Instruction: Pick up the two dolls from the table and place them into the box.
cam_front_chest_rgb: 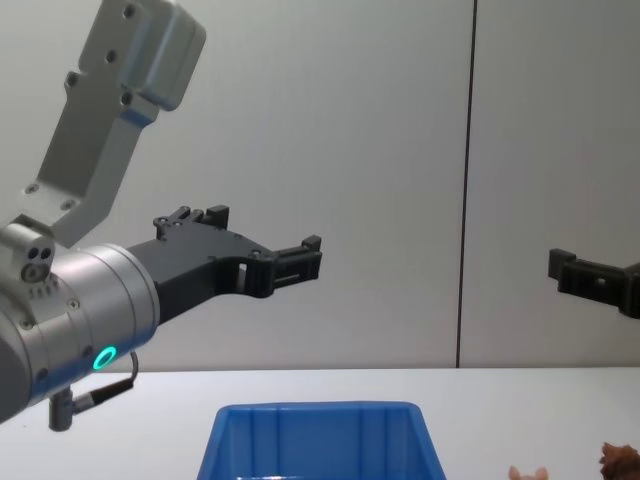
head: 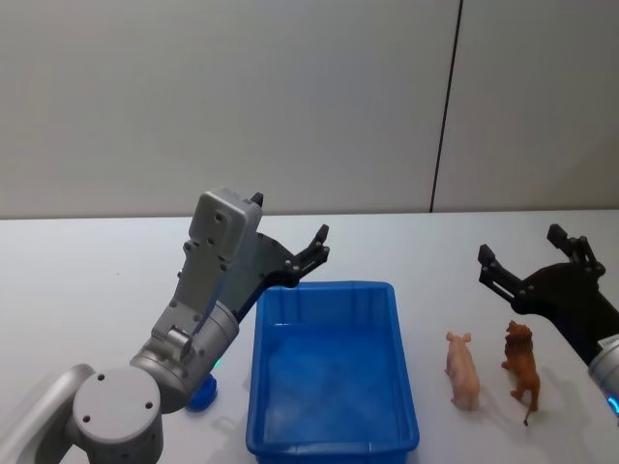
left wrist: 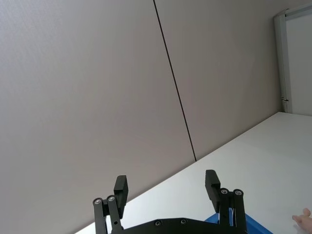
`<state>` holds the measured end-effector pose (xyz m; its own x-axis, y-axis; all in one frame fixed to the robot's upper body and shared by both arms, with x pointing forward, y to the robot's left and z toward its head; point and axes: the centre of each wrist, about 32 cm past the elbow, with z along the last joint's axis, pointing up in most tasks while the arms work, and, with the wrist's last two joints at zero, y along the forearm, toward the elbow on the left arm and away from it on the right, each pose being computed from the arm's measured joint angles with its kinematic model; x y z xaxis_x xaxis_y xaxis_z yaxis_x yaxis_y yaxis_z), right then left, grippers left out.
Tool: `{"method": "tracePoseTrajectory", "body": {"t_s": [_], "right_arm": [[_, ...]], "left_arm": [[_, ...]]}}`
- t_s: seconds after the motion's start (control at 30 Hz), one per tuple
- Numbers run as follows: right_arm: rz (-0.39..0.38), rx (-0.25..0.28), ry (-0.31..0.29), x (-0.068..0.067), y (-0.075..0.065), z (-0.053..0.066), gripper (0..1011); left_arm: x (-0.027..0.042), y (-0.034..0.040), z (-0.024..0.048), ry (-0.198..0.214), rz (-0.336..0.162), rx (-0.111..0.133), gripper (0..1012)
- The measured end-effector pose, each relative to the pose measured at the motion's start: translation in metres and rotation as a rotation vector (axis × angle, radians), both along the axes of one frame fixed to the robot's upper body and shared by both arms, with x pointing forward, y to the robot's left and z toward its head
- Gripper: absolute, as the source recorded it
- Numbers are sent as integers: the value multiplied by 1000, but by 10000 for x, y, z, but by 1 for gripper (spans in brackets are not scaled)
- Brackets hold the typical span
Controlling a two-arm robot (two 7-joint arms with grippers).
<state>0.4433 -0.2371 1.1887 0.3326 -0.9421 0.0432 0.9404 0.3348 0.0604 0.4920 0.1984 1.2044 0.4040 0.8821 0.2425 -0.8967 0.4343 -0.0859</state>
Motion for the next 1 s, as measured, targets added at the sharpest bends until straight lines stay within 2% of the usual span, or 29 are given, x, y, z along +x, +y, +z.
{"method": "tracePoseTrajectory", "body": {"t_s": [1.0], "right_arm": [[0, 0, 0, 0, 0, 0, 1001]], "left_arm": [[0, 0, 0, 0, 0, 0, 1004]]}}
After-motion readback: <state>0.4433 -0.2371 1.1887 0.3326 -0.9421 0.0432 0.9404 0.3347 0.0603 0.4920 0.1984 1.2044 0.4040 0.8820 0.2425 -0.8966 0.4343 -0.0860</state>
